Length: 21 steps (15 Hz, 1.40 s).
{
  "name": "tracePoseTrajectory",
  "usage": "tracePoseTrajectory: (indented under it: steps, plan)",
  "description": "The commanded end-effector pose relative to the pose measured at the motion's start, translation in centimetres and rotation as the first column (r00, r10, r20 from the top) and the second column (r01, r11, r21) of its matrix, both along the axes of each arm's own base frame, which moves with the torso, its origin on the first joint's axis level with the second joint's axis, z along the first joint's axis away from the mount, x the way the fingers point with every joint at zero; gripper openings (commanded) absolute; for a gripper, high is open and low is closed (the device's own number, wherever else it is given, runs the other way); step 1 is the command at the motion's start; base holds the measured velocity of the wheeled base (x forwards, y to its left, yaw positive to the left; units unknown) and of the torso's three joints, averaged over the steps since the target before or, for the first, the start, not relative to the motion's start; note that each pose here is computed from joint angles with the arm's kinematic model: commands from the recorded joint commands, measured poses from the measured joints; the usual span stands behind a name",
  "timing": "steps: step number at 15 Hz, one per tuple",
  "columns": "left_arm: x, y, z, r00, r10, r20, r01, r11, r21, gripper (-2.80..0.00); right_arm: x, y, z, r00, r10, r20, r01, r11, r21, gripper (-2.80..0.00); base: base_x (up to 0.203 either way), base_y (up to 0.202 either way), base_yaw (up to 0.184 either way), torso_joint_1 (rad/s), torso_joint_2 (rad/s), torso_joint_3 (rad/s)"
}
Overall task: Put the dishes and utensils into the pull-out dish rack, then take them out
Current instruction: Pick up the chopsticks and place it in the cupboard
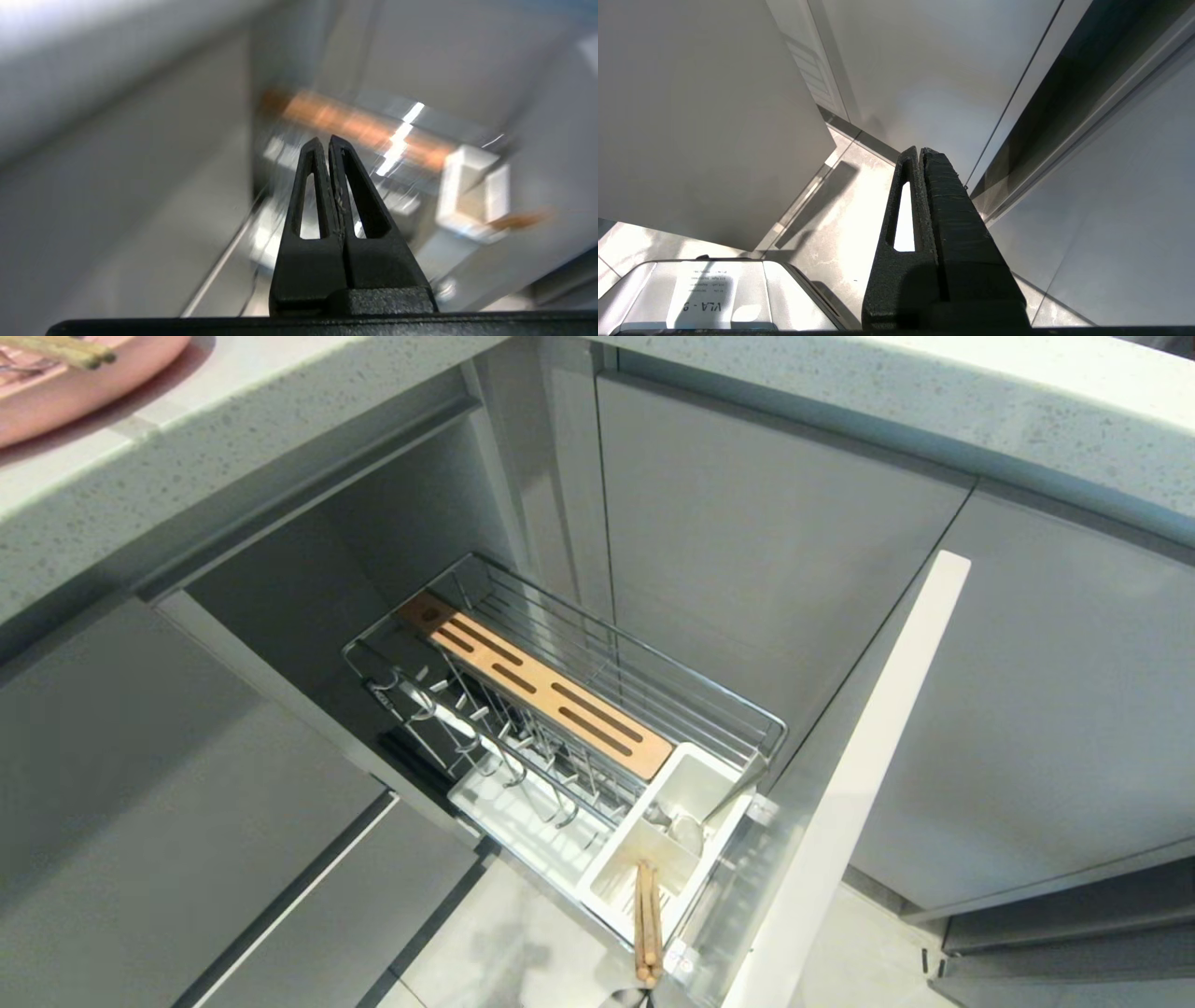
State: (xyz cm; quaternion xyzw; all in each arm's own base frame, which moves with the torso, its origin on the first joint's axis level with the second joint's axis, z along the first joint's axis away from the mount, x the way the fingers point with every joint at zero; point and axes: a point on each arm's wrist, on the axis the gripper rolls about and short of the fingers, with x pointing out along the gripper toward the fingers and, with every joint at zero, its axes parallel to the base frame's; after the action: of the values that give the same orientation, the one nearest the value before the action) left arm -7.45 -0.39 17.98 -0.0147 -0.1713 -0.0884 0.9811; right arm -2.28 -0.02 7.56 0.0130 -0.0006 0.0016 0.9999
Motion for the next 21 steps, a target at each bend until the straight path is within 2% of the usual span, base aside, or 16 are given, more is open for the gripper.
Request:
tracePoseTrajectory:
  steps: [1,3,5,7,9,14,17,18,19,21]
  plan:
    - [-2.4,-0.2,4.4,0.994,-0.069,0.083,0.066,0.997,0.031,-2.80,0.0,0.0,0.0,1.000,0.000,-0.001,0.000,1.000,0.000,-2.80,0.000,0.000,0.000,0.000,0.00,0.000]
    - [-4.0,-0.4,8.8,0.980,-0.142,0.139,0.132,0.988,0.073,-2.80,0.0,0.0,0.0,1.000,0.000,-0.001,0.000,1.000,0.000,-2.80,0.000,0.000,0.000,0.000,0.00,0.000]
    - [-4.9,-0.5,13.6,0.964,-0.175,0.200,0.157,0.982,0.101,-2.80,0.0,0.0,0.0,1.000,0.001,-0.001,-0.001,1.000,0.000,-2.80,0.000,0.000,0.000,0.000,0.00,0.000]
    - [-4.3,-0.5,18.2,0.953,-0.193,0.232,0.170,0.979,0.116,-2.80,0.0,0.0,0.0,1.000,0.000,-0.001,0.000,1.000,0.000,-2.80,0.000,0.000,0.000,0.000,0.00,0.000]
    - [-2.3,-0.6,21.7,0.955,-0.186,0.230,0.162,0.980,0.116,-2.80,0.0,0.0,0.0,1.000,0.000,0.000,0.000,1.000,0.000,-2.80,0.000,0.000,0.000,0.000,0.00,0.000]
    - [5.4,-0.6,27.6,0.981,-0.096,0.170,0.080,0.992,0.101,-2.80,0.0,0.0,0.0,1.000,0.000,-0.001,0.000,1.000,0.000,-2.80,0.000,0.000,0.000,0.000,0.00,0.000]
    - [9.1,-0.2,31.0,0.983,-0.068,0.170,0.049,0.992,0.112,-2.80,0.0,0.0,0.0,1.000,0.000,-0.001,0.000,1.000,0.000,-2.80,0.000,0.000,0.000,0.000,0.00,0.000]
    - [10.6,-0.1,31.6,0.988,-0.065,0.143,0.046,0.990,0.136,-2.80,0.0,0.0,0.0,1.000,0.000,-0.001,0.000,1.000,0.000,-2.80,0.000,0.000,0.000,0.000,0.00,0.000]
    - [12.5,0.2,31.7,0.992,-0.046,0.113,0.024,0.982,0.188,-2.80,0.0,0.0,0.0,1.000,0.000,-0.001,0.000,1.000,0.000,-2.80,0.000,0.000,0.000,0.000,0.00,0.000]
    - [15.5,0.6,30.8,1.000,-0.028,0.011,0.025,0.978,0.208,-2.80,0.0,0.0,0.0,1.000,0.000,-0.001,0.000,1.000,0.000,-2.80,0.000,0.000,0.000,0.000,0.00,0.000]
